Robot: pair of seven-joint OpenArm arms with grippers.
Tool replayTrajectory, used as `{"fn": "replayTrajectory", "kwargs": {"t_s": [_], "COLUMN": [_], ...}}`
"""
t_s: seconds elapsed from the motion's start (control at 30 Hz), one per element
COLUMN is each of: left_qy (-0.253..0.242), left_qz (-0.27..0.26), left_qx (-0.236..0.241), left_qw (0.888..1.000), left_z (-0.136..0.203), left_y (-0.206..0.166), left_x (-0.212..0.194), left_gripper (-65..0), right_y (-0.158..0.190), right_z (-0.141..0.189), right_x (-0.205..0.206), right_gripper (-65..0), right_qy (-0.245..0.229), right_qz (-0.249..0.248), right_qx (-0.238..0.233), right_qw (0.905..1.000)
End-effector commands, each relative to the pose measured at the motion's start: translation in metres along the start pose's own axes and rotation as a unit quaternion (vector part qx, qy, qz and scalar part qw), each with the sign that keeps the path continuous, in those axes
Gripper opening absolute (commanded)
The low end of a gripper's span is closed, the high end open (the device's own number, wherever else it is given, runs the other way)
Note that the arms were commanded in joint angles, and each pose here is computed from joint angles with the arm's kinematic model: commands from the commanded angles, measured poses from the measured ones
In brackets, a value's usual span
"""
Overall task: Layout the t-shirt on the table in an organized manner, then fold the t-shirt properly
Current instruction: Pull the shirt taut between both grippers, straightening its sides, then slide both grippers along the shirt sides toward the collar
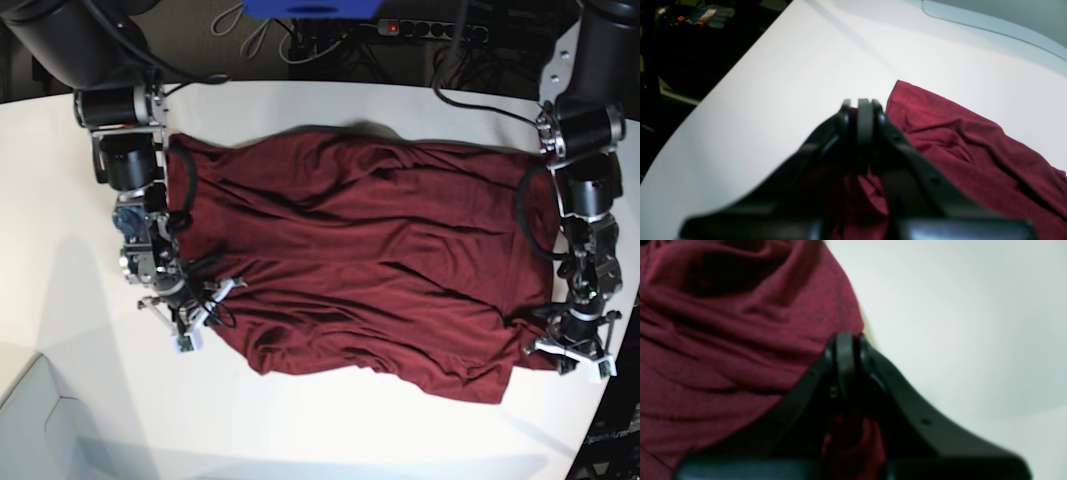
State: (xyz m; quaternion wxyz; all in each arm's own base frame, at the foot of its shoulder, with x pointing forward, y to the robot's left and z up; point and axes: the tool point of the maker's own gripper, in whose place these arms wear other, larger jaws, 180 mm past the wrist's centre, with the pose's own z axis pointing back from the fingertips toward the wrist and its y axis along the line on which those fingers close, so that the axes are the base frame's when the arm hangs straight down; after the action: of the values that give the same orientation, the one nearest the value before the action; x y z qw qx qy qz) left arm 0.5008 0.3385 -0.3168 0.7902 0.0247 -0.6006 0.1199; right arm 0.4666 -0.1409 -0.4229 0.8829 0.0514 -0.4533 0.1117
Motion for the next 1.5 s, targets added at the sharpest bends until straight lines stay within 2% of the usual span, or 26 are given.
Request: {"fn": "replayTrajectory", "kwargs": {"t_s": [0.0,0.13,0.27,0.47,0.83,1.07,1.3,1.37,1.47], "left_qy": [-0.047,-0.055,-0.058,-0.059,-0.075,-0.073,-0.123,-0.129,-0.140], "left_qz": [0.004,0.008,0.009,0.018,0.031,0.057,0.095,0.097,0.099], "left_qx": [-0.002,-0.005,-0.006,-0.012,-0.035,-0.029,-0.019,-0.021,-0.021], "left_qw": [0.999,0.998,0.998,0.998,0.996,0.995,0.988,0.987,0.985], "left_z": [-0.004,-0.006,-0.007,-0.011,-0.020,-0.032,-0.043,-0.044,-0.045], "left_y": [-0.001,-0.005,-0.007,-0.016,-0.048,-0.050,-0.054,-0.057,-0.058], "left_x": [0.037,0.046,0.049,0.052,0.071,0.069,0.097,0.107,0.120], "left_gripper": [-64.7,-64.7,-64.7,-64.7,-64.7,-64.7,-63.8,-60.7,-45.7], "right_y": [-0.019,-0.050,-0.090,-0.123,-0.124,-0.123,-0.122,-0.121,-0.121], "right_z": [0.002,0.009,0.022,0.036,0.036,0.036,0.036,0.035,0.036], "right_x": [0.020,0.042,0.065,0.065,0.061,0.066,0.064,0.063,0.055], "right_gripper": [-65.0,-65.0,-65.0,-65.0,-65.0,-65.0,-65.0,-65.0,-65.0], "right_qy": [-0.010,-0.040,-0.083,-0.093,-0.089,-0.094,-0.093,-0.093,-0.085], "right_qz": [0.011,0.009,-0.030,-0.052,-0.051,-0.051,-0.052,-0.052,-0.052], "right_qx": [-0.017,-0.042,-0.080,-0.110,-0.111,-0.111,-0.110,-0.110,-0.110], "right_qw": [0.9997,0.9983,0.9929,0.9881,0.9884,0.9880,0.9881,0.9883,0.9889]}}
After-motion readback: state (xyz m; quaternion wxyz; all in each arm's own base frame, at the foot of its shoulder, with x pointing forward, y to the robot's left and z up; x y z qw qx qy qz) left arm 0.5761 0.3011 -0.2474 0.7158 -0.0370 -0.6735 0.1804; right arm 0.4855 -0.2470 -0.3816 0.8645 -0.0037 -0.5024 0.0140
